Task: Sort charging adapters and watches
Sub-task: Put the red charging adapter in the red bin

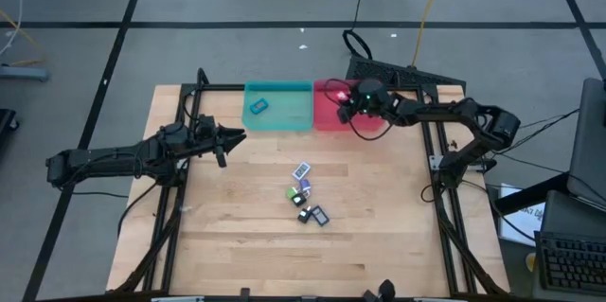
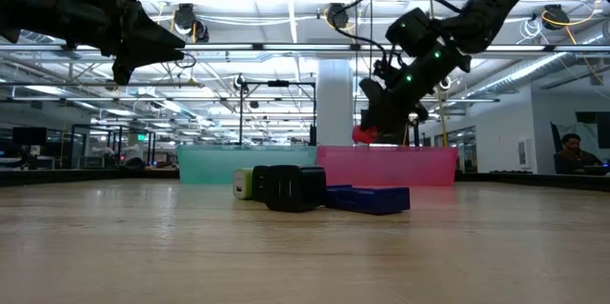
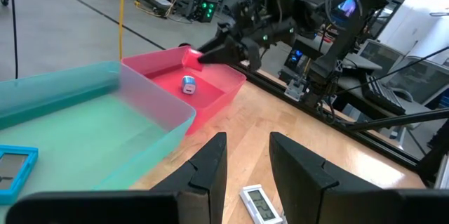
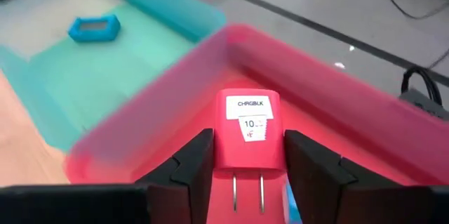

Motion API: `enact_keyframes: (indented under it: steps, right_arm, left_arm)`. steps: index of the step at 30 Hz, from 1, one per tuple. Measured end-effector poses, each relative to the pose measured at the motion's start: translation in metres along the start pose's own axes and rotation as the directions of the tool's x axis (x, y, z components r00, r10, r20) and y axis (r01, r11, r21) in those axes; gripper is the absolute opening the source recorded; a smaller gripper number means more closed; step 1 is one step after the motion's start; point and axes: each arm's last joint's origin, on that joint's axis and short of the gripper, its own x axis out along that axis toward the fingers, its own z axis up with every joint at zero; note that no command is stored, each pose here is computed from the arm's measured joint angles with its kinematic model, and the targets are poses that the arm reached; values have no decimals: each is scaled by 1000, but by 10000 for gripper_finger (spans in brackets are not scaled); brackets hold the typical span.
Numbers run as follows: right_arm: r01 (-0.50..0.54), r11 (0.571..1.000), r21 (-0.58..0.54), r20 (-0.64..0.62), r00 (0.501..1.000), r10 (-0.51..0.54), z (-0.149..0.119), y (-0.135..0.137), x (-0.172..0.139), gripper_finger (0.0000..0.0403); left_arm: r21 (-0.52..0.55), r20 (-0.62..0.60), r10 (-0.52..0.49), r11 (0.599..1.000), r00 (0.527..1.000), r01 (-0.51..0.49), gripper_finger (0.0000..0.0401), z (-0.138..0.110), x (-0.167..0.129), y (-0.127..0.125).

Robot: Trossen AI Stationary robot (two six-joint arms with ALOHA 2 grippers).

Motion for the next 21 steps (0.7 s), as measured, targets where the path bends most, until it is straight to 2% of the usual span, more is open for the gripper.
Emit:
enact_keyframes:
  steps: [7,15,21]
  right_arm:
    - [1,1000,-24,-6,1000,-1,24,5,-2,140]
    - [-8,1000,-24,49,999,9,46,9,-5,140]
    - [10,999,-51,-44,999,-12,35,7,-5,140]
  left_arm:
    - [0,0,0,1000,1000,0,108,0,0,0]
    - [0,0,-1,1000,1000,1,108,0,0,0]
    - [0,-1,-1,1000,1000,1,108,0,0,0]
